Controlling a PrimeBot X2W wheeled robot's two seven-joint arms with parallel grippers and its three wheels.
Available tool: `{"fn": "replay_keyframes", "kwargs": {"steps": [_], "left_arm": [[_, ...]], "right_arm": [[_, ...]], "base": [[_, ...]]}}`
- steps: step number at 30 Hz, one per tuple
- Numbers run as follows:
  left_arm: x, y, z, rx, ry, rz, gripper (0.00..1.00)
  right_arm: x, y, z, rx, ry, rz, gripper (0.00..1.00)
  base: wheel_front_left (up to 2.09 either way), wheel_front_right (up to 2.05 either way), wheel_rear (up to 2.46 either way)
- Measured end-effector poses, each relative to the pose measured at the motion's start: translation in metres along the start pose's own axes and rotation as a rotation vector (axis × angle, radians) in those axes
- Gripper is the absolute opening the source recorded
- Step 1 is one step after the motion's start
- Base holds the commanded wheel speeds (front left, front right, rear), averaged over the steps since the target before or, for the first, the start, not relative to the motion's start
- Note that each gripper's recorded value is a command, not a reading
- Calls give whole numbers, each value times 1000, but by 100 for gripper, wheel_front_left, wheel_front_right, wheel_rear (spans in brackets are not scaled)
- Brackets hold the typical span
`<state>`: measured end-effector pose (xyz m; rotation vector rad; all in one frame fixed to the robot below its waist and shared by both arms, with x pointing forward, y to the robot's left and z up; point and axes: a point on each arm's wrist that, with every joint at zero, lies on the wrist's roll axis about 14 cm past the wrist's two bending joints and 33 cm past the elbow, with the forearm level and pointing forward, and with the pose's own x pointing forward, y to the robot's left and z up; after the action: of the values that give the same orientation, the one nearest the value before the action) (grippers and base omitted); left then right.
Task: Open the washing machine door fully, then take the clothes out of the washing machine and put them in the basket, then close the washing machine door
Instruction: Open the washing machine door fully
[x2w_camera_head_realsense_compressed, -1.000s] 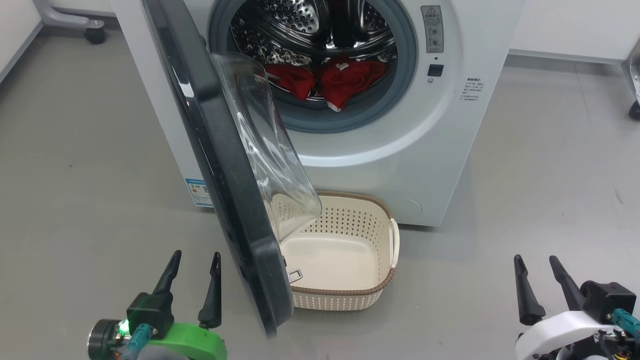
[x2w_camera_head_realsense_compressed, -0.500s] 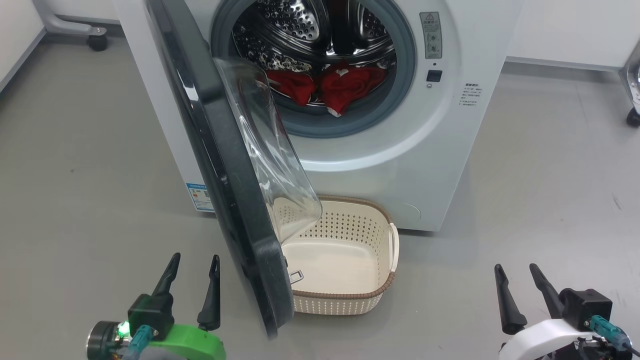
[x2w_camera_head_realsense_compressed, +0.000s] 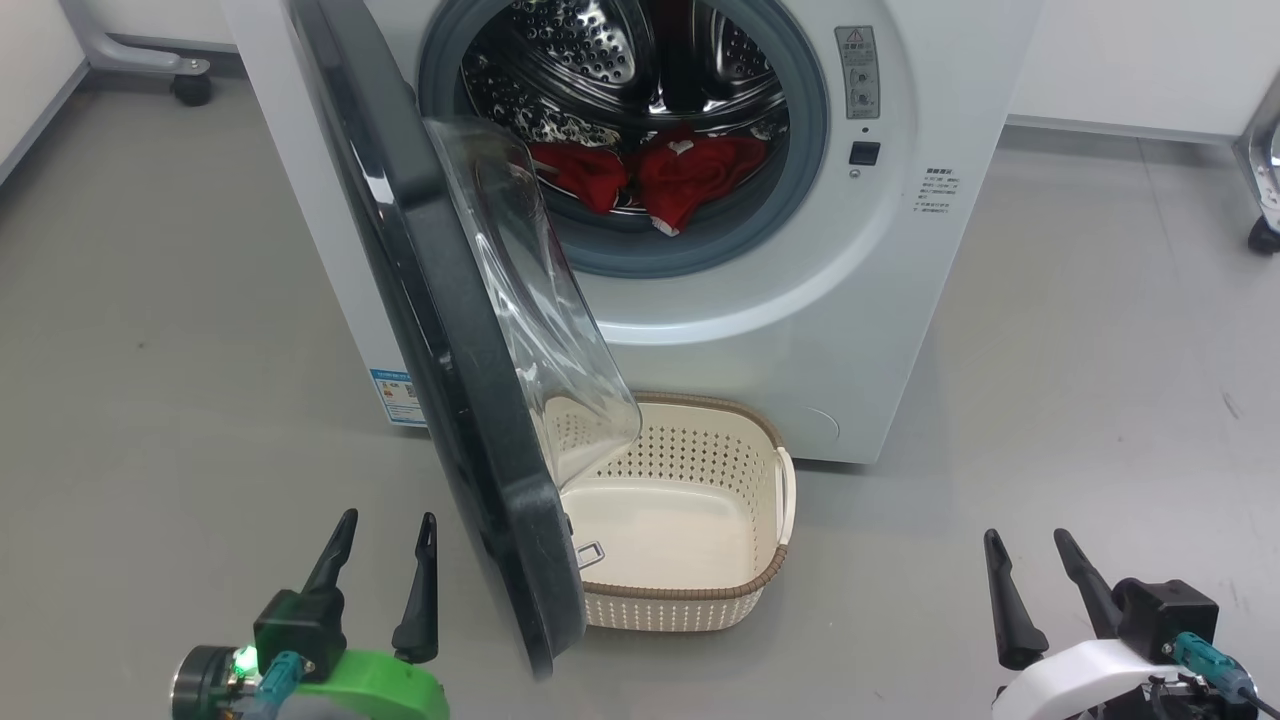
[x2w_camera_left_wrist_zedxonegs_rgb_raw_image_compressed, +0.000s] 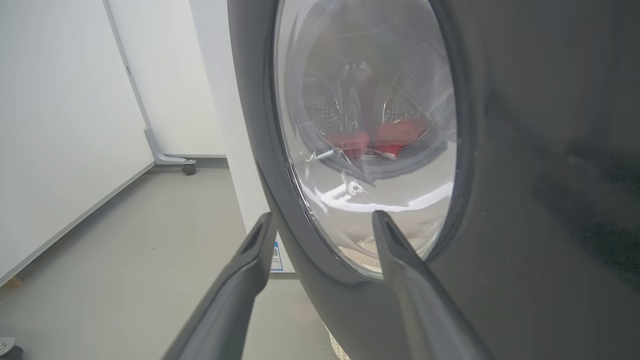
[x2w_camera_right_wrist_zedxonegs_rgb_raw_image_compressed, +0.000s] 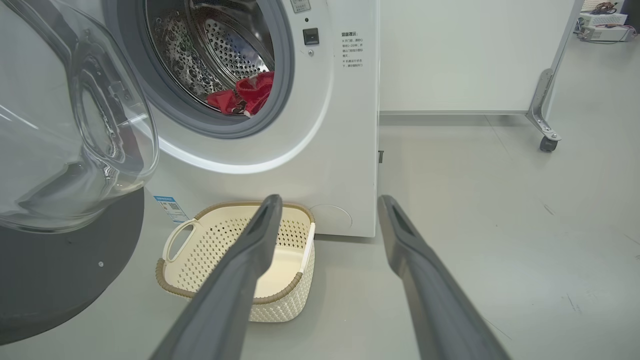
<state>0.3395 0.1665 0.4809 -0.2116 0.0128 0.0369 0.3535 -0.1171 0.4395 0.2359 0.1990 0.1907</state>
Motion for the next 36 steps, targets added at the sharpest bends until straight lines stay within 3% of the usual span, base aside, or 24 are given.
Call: {"fn": "replay_keyframes", "kwargs": {"steps": [2, 3, 4, 5, 24, 30, 36], "left_arm": [[0, 0, 0, 0, 1, 0, 96], [0, 0, -1, 1, 2, 0, 65], [0, 0, -1, 2, 3, 0, 15], [0, 0, -1, 2, 4, 1, 0], [2, 4, 5, 30, -14, 7, 0], [23, 13, 85, 80, -253, 44, 0], [21, -3, 179, 126, -541, 11, 0]], "right_arm": [[0, 0, 0, -1, -1, -1, 100], [0, -1, 1, -2, -2, -2, 100], [0, -1, 1, -6, -3, -2, 100], [0, -1, 1, -7, -3, -2, 100], [3, -2, 3, 7, -12, -16, 100], [5, -1, 1, -3, -6, -11, 100], [5, 0, -2, -11, 2, -7, 100]], "base": [[0, 0, 0], [0, 0, 0], [0, 0, 0], [0, 0, 0], [0, 0, 0], [0, 0, 0], [0, 0, 0]]}}
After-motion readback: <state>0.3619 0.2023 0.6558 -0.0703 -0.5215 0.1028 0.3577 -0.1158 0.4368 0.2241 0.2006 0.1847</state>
